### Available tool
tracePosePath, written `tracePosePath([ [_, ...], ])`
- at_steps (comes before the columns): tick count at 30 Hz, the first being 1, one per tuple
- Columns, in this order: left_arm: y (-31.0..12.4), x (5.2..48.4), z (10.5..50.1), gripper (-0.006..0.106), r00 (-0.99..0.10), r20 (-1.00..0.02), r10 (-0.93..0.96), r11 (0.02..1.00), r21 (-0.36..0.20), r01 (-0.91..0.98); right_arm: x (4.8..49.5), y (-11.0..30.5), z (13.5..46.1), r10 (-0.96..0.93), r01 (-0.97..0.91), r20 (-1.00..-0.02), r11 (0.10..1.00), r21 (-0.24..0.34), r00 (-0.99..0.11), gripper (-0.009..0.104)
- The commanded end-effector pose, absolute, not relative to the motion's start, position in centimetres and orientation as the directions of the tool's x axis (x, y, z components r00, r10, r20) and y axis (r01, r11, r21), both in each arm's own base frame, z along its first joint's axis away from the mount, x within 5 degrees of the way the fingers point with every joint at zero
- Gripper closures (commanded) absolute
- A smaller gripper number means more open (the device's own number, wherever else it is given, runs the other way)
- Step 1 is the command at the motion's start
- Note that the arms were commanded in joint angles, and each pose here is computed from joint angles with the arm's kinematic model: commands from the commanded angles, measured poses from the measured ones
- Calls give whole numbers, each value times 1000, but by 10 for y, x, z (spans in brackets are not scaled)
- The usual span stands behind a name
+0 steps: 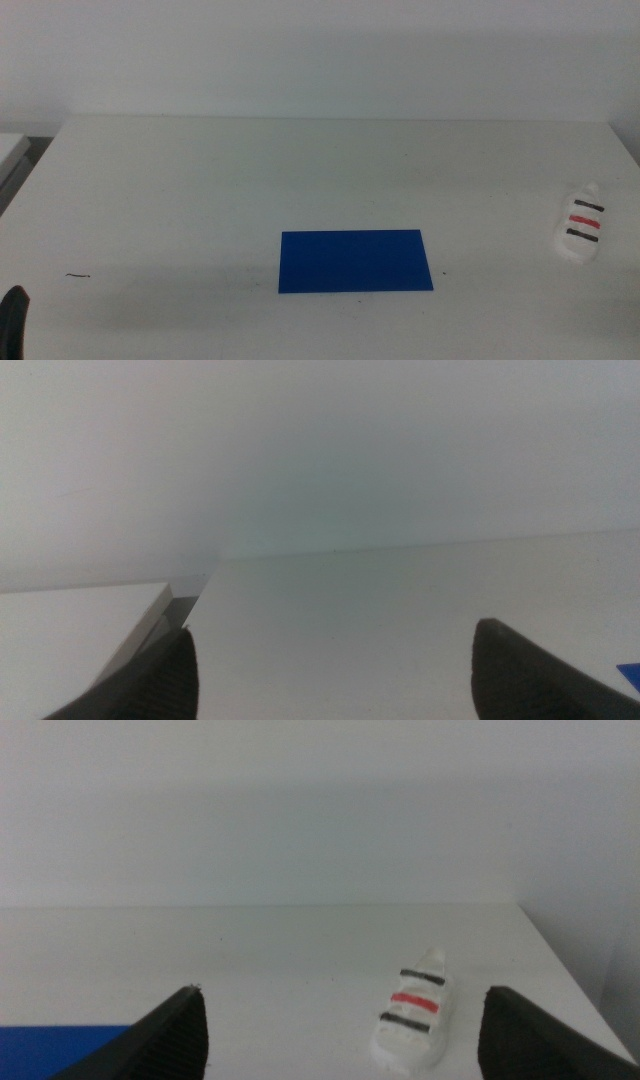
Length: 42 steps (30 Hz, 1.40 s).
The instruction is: Use one arm to grab the shoe from the table and place it on the mat.
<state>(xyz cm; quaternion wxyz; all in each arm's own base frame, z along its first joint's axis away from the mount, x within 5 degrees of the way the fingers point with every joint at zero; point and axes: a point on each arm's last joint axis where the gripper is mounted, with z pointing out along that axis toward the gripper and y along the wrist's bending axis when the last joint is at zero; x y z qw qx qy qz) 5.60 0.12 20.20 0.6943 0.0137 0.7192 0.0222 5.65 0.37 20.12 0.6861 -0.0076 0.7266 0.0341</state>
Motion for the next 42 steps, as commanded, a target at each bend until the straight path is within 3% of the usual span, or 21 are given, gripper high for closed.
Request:
tracePosePath([
  [1, 1, 56, 203, 7, -28, -999, 45, 999, 46, -10, 56, 4, 200, 25, -62, -997, 998, 30, -78, 4],
  [9, 1, 56, 203, 7, -28, -999, 45, 999, 46, -10, 55, 5, 268, 32, -76, -988, 996, 44, -151, 4],
  [15, 1, 56, 203, 7, -28, -999, 45, 999, 46, -10, 80, 10, 313, 24, -86, -887, 994, 72, -461, 4],
  [19, 1, 56, 203, 7, -28, -999, 45, 999, 46, -10, 119, 14, 335, 60, -65, -809, 991, 120, -585, 4],
  [24, 1, 56, 203, 7, -28, -999, 45, 999, 46, -10, 172, 19, 332, 89, -14, -618, 987, 161, -781, 4],
  [28, 1, 56, 203, 7, -28, -999, 45, 999, 46, -10, 217, 21, 325, 125, 31, -530, 983, 183, -839, 4],
  [32, 1, 56, 203, 7, -28, -999, 45, 999, 46, -10, 264, -1, 301, 294, 230, -415, 953, 197, -861, 4],
  [37, 1, 56, 203, 7, -28, -999, 45, 999, 46, -10, 317, -24, 259, 359, 361, -366, 930, 66, -858, 4],
  [42, 1, 56, 203, 7, -28, -999, 45, 999, 46, -10, 364, -32, 221, 380, 396, -369, 918, 34, -848, 4],
])
